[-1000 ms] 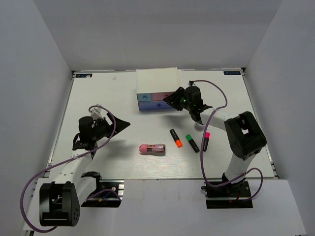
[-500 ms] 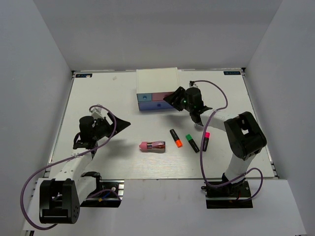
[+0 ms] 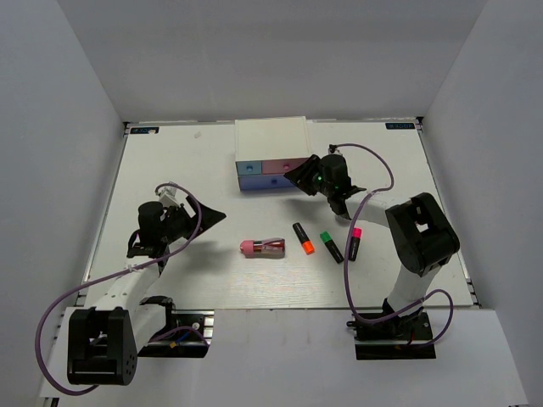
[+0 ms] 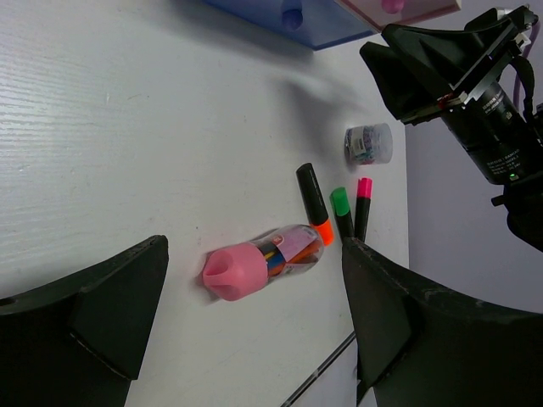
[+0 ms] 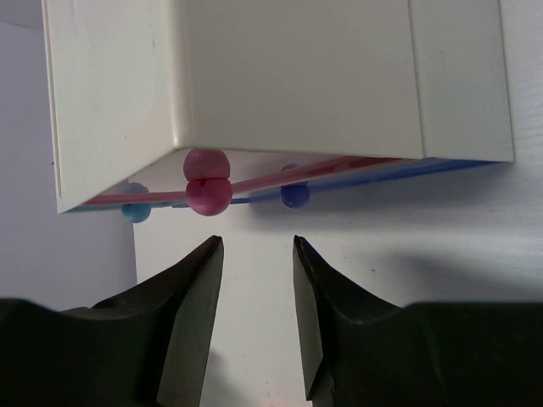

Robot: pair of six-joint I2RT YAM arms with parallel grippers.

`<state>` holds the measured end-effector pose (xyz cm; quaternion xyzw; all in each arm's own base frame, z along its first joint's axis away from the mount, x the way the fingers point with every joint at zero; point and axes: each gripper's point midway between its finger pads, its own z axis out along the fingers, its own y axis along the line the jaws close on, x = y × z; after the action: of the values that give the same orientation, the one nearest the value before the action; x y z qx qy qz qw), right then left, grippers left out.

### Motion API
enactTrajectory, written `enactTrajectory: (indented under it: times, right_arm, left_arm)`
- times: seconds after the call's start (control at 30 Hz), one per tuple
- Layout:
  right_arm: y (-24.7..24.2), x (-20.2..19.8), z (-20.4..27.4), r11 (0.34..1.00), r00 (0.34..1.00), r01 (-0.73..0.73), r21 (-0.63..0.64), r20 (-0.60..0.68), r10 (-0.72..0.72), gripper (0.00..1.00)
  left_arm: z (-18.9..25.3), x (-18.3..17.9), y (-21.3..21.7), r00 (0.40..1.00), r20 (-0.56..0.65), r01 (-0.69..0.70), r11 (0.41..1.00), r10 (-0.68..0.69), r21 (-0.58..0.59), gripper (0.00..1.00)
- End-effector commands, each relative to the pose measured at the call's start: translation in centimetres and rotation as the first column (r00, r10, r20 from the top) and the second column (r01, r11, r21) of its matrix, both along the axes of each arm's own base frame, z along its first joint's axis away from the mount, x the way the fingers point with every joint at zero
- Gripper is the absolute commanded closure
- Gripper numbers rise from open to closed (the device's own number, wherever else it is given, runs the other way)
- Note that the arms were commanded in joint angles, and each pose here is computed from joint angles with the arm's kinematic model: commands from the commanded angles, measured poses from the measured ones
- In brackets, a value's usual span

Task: Sort the stationery into containers
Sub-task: Open the drawer at the center of the board.

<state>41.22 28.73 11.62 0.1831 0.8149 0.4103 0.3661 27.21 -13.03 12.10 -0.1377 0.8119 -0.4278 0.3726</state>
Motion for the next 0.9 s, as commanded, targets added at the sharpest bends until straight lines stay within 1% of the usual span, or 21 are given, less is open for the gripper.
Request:
enactTrajectory:
  times: [0.0, 0.1, 0.17, 0.23, 0.4, 0.53, 0.57, 0.7, 0.83, 0.87]
  right_arm:
    - [0.3, 1.1, 3.5, 0.998, 0.996, 0.033, 0.047, 0.076, -0.036, 0.55]
    - [0.3, 1.1, 3.5, 0.998, 0.996, 0.035, 0.048, 0.080, -0.039, 0.52]
    - [-0.1, 1.5, 3.5, 0.994, 0.994, 0.087, 0.063, 0.062, -0.091, 0.52]
    - [-0.2, 2.0, 3.7, 0.992, 0.992, 0.106, 0.068, 0.064, -0.110, 0.52]
    - [0.1, 2.6, 4.2, 0.988, 0.989, 0.133, 0.083, 0.059, -0.138, 0.53]
    - [0.9, 2.5, 4.8, 0.988, 0.989, 0.125, 0.091, 0.066, -0.131, 0.53]
    - [1.2, 2.4, 4.6, 0.988, 0.989, 0.128, 0.087, 0.065, -0.134, 0.56]
    - [1.6, 2.5, 4.5, 0.988, 0.988, 0.135, 0.078, 0.069, -0.140, 0.56]
    - [1.5, 2.8, 3.9, 0.985, 0.985, 0.160, 0.063, 0.056, -0.164, 0.58]
    - [1.5, 2.9, 3.9, 0.984, 0.984, 0.168, 0.063, 0.054, -0.171, 0.63]
  left_arm:
    - [0.8, 0.0, -0.2, 0.999, 0.037, 0.011, 1.000, -0.011, -0.004, 0.07]
    - [0.8, 0.0, -0.2, 0.999, 0.037, 0.011, 1.000, -0.011, -0.004, 0.07]
    - [0.4, -0.2, -0.2, 1.000, 0.028, 0.011, 1.000, -0.011, -0.004, 0.07]
    - [0.4, -0.2, -0.2, 1.000, 0.028, 0.011, 1.000, -0.011, -0.004, 0.07]
    - [0.7, -0.2, -0.2, 0.999, 0.037, 0.011, 1.000, -0.011, -0.004, 0.07]
    - [0.7, -0.2, -0.2, 0.999, 0.037, 0.011, 1.000, -0.011, -0.004, 0.07]
    - [0.8, -0.1, -0.2, 0.999, 0.047, 0.011, 1.000, -0.011, -0.004, 0.07]
    - [0.5, -0.1, -0.3, 0.999, 0.036, 0.019, 1.000, -0.019, -0.008, 0.07]
    - [0.5, -0.1, -0.3, 0.999, 0.036, 0.019, 1.000, -0.019, -0.008, 0.07]
    - [0.5, -0.1, -0.3, 0.999, 0.036, 0.019, 1.000, -0.019, -0.008, 0.07]
